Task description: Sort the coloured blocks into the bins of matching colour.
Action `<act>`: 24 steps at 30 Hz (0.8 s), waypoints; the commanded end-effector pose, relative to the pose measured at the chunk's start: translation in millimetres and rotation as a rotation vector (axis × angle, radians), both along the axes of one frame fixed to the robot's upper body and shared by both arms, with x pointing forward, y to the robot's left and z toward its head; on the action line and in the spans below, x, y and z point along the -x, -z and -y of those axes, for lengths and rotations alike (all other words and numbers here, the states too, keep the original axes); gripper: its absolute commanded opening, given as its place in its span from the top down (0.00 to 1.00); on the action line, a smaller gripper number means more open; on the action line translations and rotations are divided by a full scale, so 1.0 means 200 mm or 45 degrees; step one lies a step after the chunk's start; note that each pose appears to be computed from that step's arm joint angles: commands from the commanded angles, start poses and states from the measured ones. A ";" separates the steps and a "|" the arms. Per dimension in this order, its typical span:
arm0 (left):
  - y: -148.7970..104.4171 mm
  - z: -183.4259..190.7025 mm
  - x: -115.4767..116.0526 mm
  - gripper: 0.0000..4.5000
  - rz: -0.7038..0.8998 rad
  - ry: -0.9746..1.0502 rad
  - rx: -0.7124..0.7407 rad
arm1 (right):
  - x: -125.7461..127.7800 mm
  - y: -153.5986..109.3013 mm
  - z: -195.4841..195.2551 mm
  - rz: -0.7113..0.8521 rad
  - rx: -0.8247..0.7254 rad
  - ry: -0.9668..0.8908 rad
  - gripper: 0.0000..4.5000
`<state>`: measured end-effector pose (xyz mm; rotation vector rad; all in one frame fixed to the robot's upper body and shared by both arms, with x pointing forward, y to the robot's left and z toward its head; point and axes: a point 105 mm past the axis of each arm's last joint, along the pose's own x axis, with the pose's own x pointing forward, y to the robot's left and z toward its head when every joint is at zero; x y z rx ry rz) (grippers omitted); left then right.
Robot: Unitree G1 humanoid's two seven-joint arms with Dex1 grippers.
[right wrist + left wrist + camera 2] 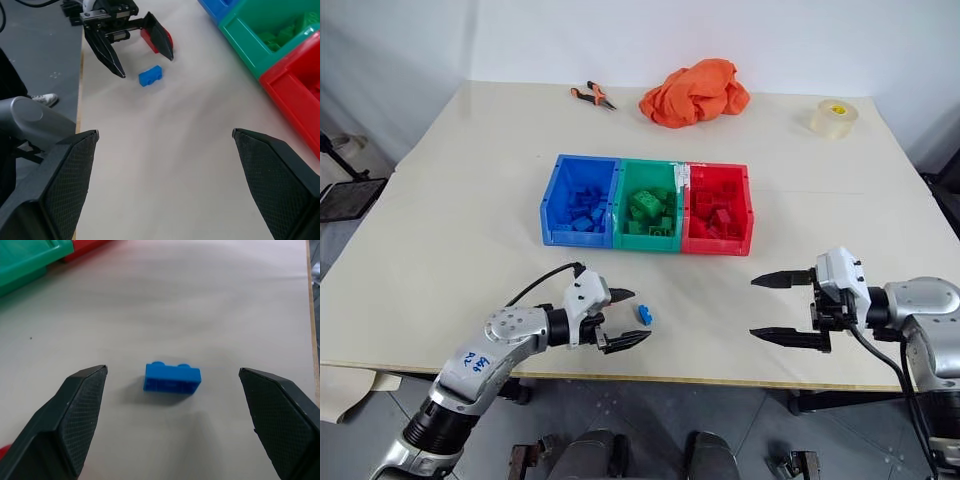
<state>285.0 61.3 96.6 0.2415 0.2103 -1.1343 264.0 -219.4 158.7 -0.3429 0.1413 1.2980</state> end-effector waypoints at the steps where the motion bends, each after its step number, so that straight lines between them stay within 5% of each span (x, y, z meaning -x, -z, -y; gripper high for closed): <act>1: -0.02 0.05 0.00 0.00 0.030 0.065 0.021 | 0.00 -0.06 0.04 0.057 0.018 0.038 0.01; 4: -0.01 0.06 0.00 0.00 0.019 0.073 -0.005 | -0.01 -0.07 0.04 0.073 0.025 0.049 0.01; 7: 0.02 0.05 -0.01 0.12 0.007 0.064 -0.041 | -0.02 -0.08 0.04 0.087 0.023 0.063 0.00; 15: 0.07 0.06 0.00 0.67 -0.004 0.059 -0.096 | -0.03 -0.10 0.04 0.107 0.027 0.084 0.00; 24: 0.02 0.08 -0.04 0.68 0.069 0.048 -0.041 | -0.05 -0.11 0.04 0.121 0.026 0.092 0.00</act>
